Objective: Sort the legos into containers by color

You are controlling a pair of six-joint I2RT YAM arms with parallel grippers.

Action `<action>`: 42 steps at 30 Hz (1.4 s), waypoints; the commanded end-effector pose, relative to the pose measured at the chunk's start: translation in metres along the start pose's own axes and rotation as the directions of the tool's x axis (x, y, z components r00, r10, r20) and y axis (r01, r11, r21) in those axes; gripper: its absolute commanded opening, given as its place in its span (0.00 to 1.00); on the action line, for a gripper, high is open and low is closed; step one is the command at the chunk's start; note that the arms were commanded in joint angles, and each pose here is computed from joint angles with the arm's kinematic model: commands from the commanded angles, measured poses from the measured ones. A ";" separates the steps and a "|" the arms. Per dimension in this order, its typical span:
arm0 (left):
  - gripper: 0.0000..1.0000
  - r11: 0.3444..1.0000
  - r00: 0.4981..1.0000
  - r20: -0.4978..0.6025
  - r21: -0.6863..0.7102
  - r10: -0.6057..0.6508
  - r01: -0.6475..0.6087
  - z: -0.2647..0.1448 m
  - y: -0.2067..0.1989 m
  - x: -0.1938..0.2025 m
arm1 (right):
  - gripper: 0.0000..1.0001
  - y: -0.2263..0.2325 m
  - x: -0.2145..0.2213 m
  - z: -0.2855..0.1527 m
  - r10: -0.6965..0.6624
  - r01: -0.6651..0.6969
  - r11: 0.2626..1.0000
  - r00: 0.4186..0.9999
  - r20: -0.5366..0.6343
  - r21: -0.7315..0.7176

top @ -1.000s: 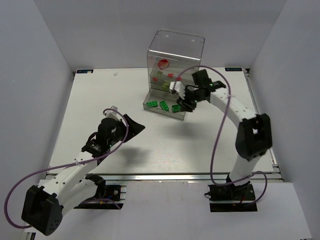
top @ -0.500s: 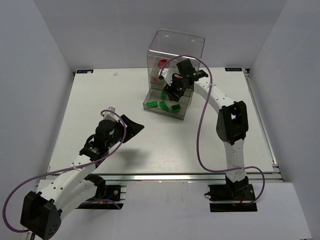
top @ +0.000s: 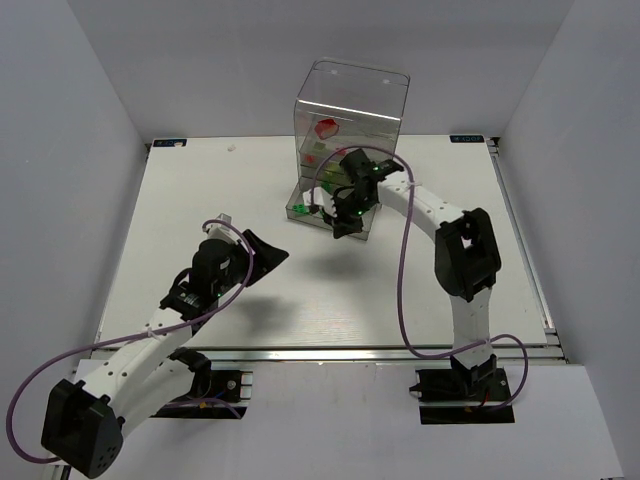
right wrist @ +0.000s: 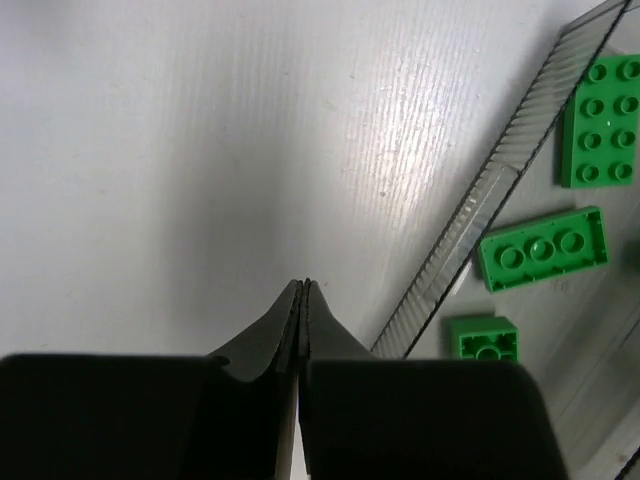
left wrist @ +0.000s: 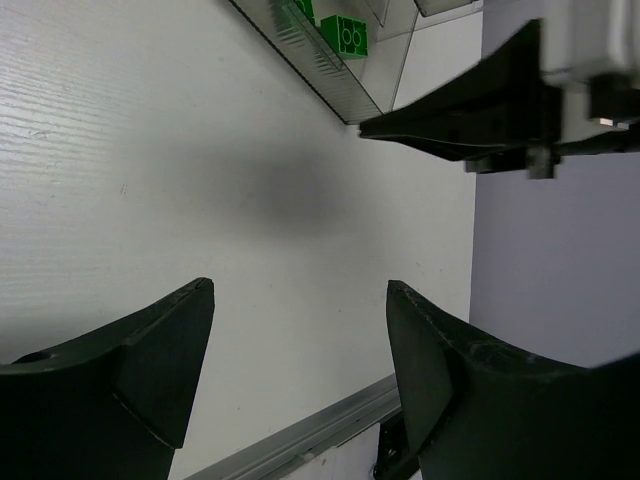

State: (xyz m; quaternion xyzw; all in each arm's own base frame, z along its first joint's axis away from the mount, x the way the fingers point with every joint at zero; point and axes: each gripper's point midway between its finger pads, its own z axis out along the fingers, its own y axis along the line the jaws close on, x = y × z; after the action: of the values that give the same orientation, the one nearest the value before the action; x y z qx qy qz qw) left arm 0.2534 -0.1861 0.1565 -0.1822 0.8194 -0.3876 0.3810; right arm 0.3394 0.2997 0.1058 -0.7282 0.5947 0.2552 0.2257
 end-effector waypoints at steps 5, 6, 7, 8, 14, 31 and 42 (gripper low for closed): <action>0.79 1.000 1.000 0.026 0.011 -0.007 0.007 -0.008 -0.001 -0.002 | 0.00 -0.081 0.030 0.024 0.115 -0.021 0.910 0.972 -0.204 0.415; 0.79 1.000 1.000 0.028 0.011 -0.007 0.007 -0.008 -0.002 -0.003 | 0.00 -0.090 0.037 0.029 0.168 -0.051 0.882 0.963 -0.212 0.469; 0.79 1.000 1.000 0.027 0.010 -0.006 0.005 -0.009 -0.003 -0.004 | 0.00 -0.103 0.036 0.027 0.173 -0.041 0.853 0.963 -0.207 0.520; 0.79 1.000 1.000 0.025 0.006 -0.004 0.004 -0.009 -0.002 -0.003 | 0.00 -0.111 0.043 0.020 0.199 -0.017 0.817 0.946 -0.254 0.576; 0.79 1.000 1.000 0.027 0.009 -0.006 0.005 -0.008 -0.002 -0.003 | 0.00 -0.140 0.060 0.004 0.251 0.052 0.689 0.919 -0.305 0.723; 0.79 1.000 0.999 0.034 0.000 -0.004 0.004 -0.011 -0.001 -0.005 | 0.00 -0.174 0.074 -0.007 0.255 0.168 0.586 0.890 -0.377 0.793; 0.79 1.000 0.999 0.036 0.009 -0.001 0.000 -0.011 -0.005 -0.007 | 0.00 -0.138 0.052 -0.020 0.185 0.063 0.676 0.950 -0.253 0.734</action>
State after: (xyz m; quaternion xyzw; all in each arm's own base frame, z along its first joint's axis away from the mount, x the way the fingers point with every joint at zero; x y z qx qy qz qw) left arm 0.2483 -0.1803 0.1588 -0.1897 0.8169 -0.3846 0.3856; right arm 0.4866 0.2644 0.0377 -0.6030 0.7028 -0.1557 0.3438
